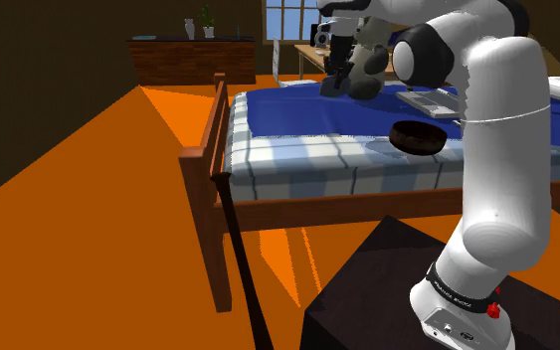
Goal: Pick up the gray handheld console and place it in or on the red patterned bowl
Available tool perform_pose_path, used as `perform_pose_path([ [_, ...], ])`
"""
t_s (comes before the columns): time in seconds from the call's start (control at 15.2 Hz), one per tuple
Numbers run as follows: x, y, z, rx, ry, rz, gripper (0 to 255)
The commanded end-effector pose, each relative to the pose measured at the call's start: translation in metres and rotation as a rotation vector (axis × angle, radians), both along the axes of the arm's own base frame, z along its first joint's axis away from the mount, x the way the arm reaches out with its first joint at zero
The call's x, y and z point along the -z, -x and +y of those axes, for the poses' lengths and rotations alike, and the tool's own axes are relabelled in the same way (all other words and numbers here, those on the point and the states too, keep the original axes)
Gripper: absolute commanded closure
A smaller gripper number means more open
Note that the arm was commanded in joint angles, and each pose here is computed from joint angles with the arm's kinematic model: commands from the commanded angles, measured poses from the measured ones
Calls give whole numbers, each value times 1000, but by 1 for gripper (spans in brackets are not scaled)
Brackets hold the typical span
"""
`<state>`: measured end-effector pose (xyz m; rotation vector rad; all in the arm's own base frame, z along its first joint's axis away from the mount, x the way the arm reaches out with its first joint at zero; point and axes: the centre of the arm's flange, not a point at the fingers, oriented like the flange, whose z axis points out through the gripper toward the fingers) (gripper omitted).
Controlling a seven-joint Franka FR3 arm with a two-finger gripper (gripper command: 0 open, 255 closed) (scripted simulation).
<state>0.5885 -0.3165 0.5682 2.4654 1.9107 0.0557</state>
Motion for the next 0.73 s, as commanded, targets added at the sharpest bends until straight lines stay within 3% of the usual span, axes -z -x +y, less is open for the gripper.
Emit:
perform_pose_path([
  [0.0, -11, 0, 0, 0, 0, 0, 255],
  [0.26, -29, 0, 0, 0, 0, 0, 255],
  [0.66, -31, 79, -2, 0, 0, 0, 255],
])
